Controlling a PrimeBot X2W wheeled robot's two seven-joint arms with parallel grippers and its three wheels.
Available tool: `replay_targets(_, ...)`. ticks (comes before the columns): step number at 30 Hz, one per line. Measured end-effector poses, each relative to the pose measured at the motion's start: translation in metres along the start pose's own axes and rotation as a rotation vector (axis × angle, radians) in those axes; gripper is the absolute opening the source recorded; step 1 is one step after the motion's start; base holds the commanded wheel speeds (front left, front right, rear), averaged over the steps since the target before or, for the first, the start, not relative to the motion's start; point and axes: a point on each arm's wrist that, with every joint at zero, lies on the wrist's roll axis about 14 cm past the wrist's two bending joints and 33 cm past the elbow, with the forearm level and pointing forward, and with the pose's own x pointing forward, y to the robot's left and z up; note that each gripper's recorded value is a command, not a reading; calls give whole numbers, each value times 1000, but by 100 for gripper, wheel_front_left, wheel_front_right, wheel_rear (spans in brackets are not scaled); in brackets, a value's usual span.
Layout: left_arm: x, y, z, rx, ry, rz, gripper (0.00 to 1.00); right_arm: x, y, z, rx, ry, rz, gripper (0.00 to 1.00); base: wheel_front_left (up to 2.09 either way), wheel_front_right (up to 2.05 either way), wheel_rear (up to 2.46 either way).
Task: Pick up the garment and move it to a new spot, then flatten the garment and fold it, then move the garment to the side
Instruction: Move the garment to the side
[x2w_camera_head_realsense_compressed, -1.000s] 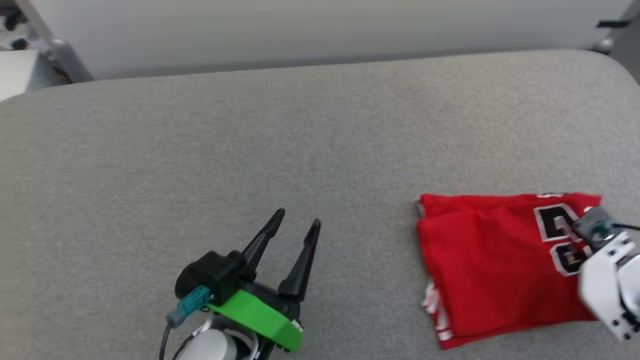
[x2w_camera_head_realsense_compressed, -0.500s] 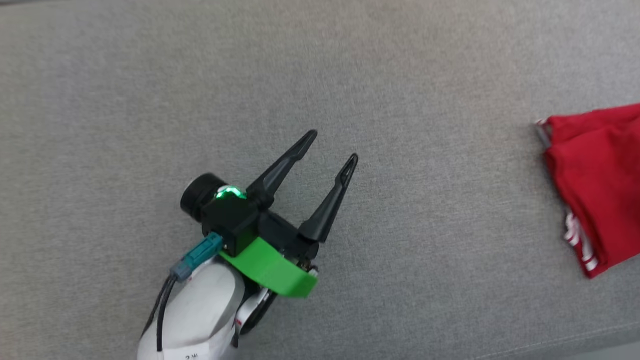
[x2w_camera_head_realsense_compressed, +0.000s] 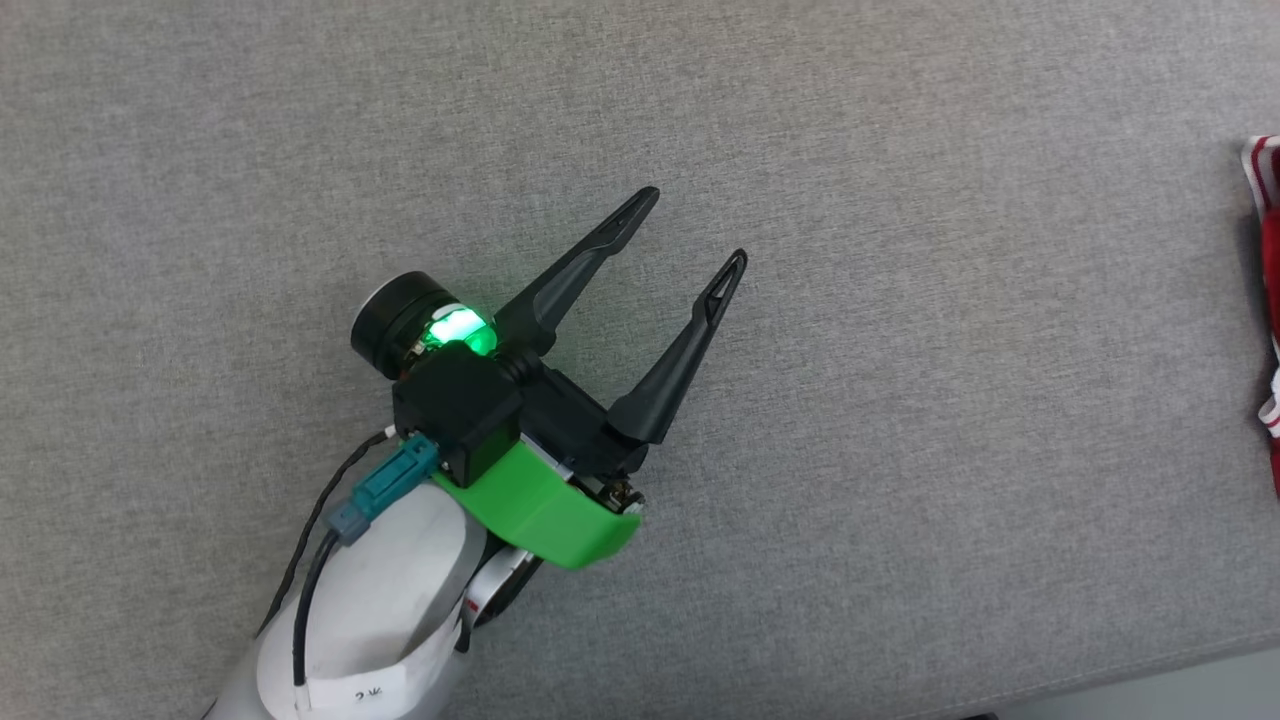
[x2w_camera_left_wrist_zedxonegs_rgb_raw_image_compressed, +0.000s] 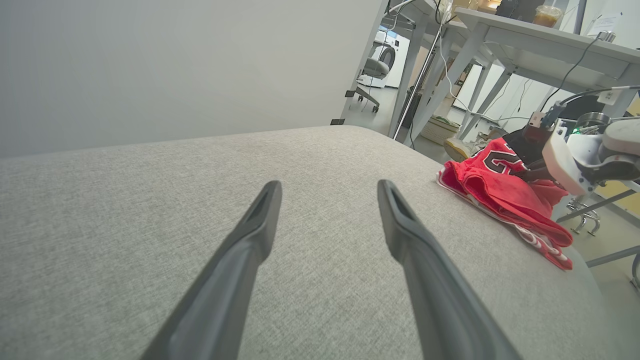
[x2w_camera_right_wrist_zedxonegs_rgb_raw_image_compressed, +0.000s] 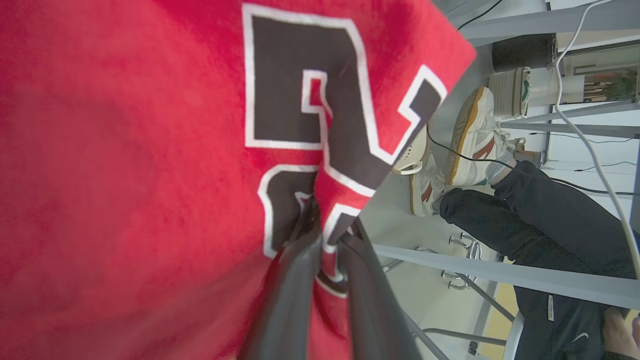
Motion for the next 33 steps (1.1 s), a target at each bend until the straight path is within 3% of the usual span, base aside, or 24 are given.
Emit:
replay_targets(2, -2, 3, -1, 0, 3, 8, 100, 3, 2, 1, 18, 0, -4, 0, 0, 0, 0)
replay_targets(3, -2, 3, -1, 2, 3, 11, 100, 4, 3, 2, 24, -1, -3, 35, 0, 0, 0)
replay_targets(4, -3, 4, 1, 6, 1, 14, 100, 4, 4, 3, 27, -5, -3, 85, 0, 0, 0)
replay_targets(5, -3, 4, 4, 12, -4, 18, 100, 3, 4, 5, 37, -13, -7, 100, 0, 0, 0)
replay_targets(13, -5, 3, 27, 30, -39, 59, 100, -16, -13, 25, 91, -108, -47, 100, 0, 0, 0)
replay_targets(20, -33, 16, 42, 49, -34, 190, 100, -53, -13, 74, 130, -313, -30, 100, 0, 0, 0)
replay_targets(28, -81, 30, 73, 95, -72, 371, 100, -132, 0, 153, 335, -709, 64, 100, 0, 0, 0)
replay_targets(33, -108, 26, 88, 93, -108, 455, 100, -178, 26, 172, 483, -882, 167, 100, 0, 0, 0)
